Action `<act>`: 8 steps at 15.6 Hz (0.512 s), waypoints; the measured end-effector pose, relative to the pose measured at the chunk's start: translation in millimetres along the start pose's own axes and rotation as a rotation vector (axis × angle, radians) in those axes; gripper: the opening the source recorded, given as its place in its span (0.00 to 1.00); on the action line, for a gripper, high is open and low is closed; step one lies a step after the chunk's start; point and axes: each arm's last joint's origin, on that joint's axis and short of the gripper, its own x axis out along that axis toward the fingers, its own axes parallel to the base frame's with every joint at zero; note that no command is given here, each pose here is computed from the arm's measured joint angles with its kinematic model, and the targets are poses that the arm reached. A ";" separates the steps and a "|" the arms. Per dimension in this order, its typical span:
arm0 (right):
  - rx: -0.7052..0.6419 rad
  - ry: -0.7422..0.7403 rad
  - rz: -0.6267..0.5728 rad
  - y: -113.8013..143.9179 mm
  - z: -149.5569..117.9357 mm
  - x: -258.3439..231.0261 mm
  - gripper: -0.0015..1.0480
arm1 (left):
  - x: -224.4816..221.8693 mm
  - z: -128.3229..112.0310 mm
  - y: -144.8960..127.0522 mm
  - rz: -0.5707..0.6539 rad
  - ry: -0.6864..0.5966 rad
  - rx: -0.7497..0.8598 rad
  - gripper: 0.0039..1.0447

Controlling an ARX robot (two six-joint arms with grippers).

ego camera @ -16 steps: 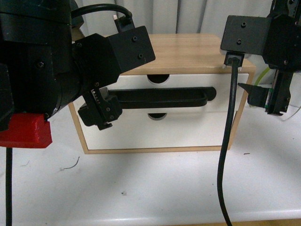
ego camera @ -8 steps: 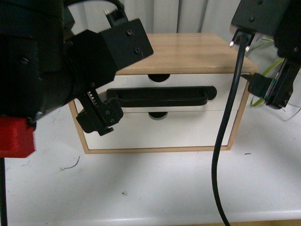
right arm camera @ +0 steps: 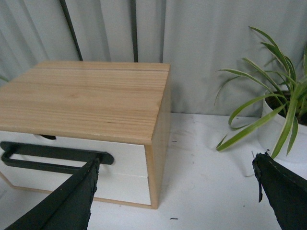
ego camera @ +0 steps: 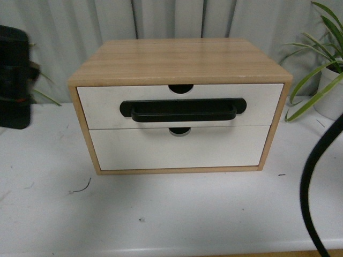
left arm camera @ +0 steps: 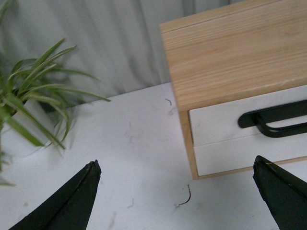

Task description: Close drawer sideways

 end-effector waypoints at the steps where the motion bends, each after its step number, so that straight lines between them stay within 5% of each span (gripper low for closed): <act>1: 0.075 -0.019 -0.011 -2.5 -1.6 -17.1 0.94 | -11.1 -4.7 8.5 0.029 0.003 -0.031 0.94; 3: 0.124 -0.048 -0.044 -3.9 -9.4 -47.8 0.94 | -33.3 -17.2 24.7 0.084 0.018 -0.091 0.94; 5: 0.073 -0.110 -0.164 6.8 -24.8 -72.8 0.75 | -43.7 -30.5 37.0 0.002 -0.230 -0.192 0.73; 8: 0.049 -0.133 -0.215 11.1 -49.1 -93.7 0.39 | -50.7 -56.1 45.6 -0.028 -0.240 -0.191 0.37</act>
